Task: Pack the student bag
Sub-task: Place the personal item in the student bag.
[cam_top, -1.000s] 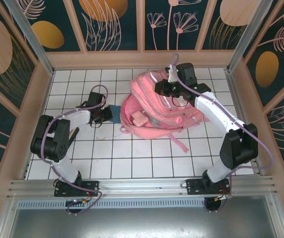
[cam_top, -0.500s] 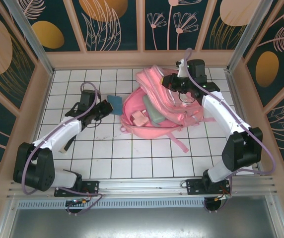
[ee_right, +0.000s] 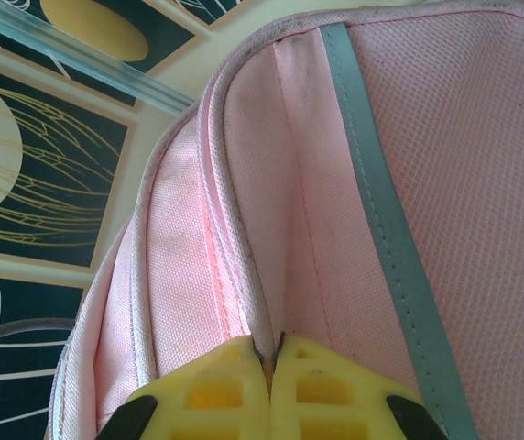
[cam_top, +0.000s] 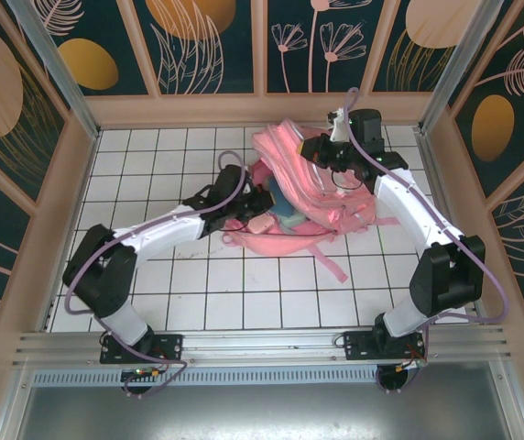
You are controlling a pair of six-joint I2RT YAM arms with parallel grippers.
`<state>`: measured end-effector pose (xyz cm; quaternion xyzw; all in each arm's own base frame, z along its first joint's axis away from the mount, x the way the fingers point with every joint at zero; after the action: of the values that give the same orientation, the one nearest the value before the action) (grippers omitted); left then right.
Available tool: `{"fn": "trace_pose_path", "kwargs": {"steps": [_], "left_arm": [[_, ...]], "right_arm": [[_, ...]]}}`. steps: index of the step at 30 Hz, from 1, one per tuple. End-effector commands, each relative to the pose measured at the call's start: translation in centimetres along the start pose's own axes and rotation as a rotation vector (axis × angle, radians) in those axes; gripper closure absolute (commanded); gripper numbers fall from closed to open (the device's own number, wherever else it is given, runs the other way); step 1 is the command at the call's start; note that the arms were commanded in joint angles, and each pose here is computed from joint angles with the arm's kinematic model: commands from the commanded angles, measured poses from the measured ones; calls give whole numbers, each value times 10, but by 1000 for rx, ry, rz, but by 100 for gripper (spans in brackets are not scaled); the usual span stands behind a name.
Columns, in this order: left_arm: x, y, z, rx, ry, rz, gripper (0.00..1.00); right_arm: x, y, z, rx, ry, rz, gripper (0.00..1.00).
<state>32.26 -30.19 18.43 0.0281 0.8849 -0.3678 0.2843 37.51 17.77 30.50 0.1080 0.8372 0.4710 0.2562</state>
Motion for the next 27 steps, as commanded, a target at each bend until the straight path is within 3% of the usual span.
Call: {"fn": "trace_pose_path", "kwargs": {"steps": [1, 5, 7, 9, 12, 17, 24, 27], "left_arm": [[-5, -18, 23, 51, -22, -25, 100], [8, -20, 41, 6, 25, -20, 100], [16, -20, 47, -3, 53, -23, 86], [20, -16, 50, -40, 71, -18, 81], [12, -15, 40, -93, 35, 4, 52], [-1, -14, 19, -206, 2, 60, 30], [-12, 3, -13, -321, -28, 77, 27], [-20, 14, -42, -372, -70, 67, 26]], "right_arm": [[-11, 35, -25, -135, -77, -74, 100], [-10, 34, -24, -135, -77, -72, 100], [-9, 33, -23, -134, -75, -71, 100], [-9, 33, -24, -134, -76, -74, 100], [-8, 34, -24, -136, -73, -79, 100], [-3, 32, -19, -138, -57, -83, 100], [5, 34, -12, -138, -30, -108, 100], [9, 36, -10, -139, -17, -118, 100]]}}
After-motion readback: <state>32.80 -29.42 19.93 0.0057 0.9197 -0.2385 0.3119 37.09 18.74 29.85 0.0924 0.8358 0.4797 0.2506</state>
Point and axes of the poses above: each hand's point on the last joint's axis, 136 mm out from that joint toward the fingers, its own z axis out along the fingers, its own y axis along the line the jaws close on, x = y × z, the point moved 6 cm from there along -z, back along the fingers, and after that the axes turned 15 degrees about z, right-handed, at the moved point
